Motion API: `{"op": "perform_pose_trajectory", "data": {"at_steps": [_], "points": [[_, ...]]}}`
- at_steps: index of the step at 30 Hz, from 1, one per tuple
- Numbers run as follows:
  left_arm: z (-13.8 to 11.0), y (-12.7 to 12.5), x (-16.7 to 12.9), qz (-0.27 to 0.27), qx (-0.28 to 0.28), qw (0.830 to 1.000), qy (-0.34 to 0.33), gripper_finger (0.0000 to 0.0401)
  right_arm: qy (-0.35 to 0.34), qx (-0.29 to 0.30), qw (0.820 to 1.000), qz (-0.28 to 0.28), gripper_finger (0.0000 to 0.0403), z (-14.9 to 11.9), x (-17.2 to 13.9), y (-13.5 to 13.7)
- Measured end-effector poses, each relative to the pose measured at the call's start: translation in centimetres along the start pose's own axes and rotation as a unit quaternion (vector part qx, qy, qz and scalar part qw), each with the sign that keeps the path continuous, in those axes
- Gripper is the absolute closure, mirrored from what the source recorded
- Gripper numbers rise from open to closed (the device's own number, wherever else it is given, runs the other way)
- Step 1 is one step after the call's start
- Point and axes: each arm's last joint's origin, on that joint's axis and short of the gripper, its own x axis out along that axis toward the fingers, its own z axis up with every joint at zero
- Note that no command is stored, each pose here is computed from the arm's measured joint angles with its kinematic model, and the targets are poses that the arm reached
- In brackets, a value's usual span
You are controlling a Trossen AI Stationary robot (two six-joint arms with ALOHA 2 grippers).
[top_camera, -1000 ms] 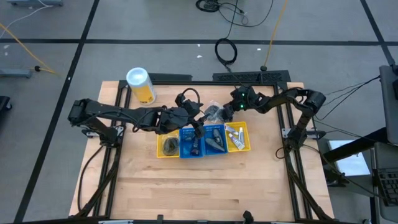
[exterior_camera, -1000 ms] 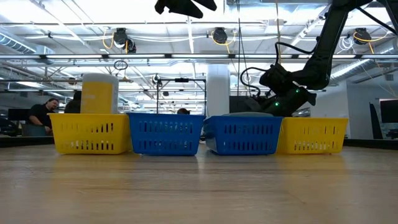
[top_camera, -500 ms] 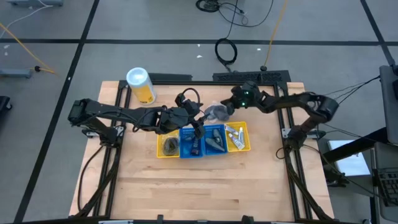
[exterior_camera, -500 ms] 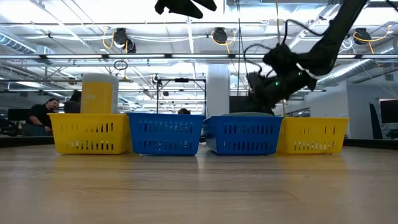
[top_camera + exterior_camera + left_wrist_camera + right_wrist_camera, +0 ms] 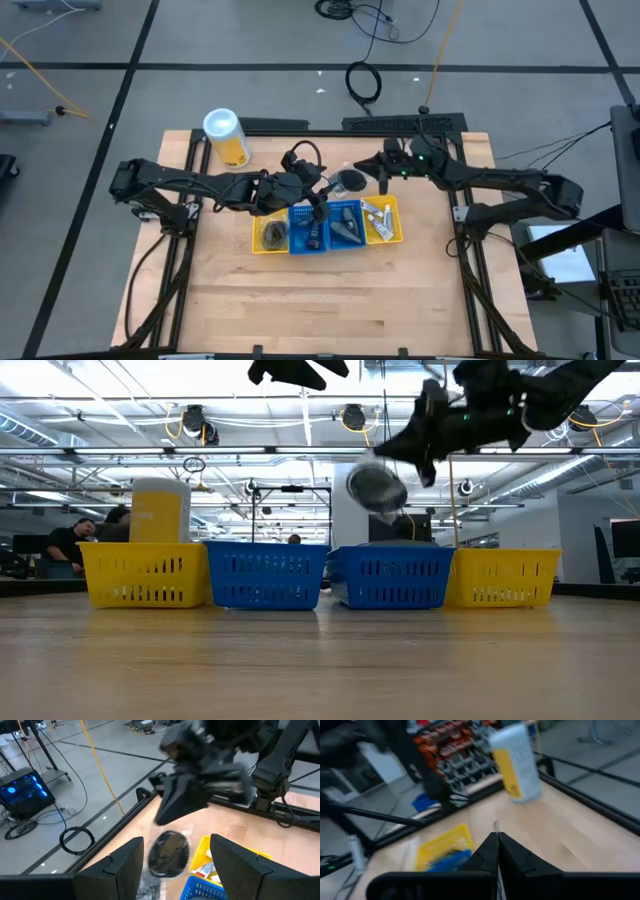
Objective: Pick & Place Travel size toiletries
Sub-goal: Put the hairbrush into the left yellow bin
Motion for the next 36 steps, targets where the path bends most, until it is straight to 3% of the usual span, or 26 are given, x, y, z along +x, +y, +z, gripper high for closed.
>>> {"op": "perform_pose_trajectory", "data": {"at_steps": [7,16,27,36], "points": [[0.0,0.0,0.0,-0.002,-0.001,1.0,0.0,0.0174,-0.04,-0.033,0.997,0.057,0.0403,1.4,-1.6,3.4],[0.3,0.0,0.2,-0.057,-0.013,0.998,-0.003,0.0174,-0.059,-0.054,0.991,0.109,0.0403,1.8,-2.4,6.0],[0.7,0.0,0.5,-0.143,-0.027,0.989,-0.002,0.0174,-0.081,-0.079,0.985,0.128,0.0403,1.6,-2.3,7.8],[0.1,-0.5,1.3,-0.143,-0.031,0.989,0.004,0.0174,-0.109,-0.091,0.978,0.15,0.0403,1.9,-2.4,8.6]]}}
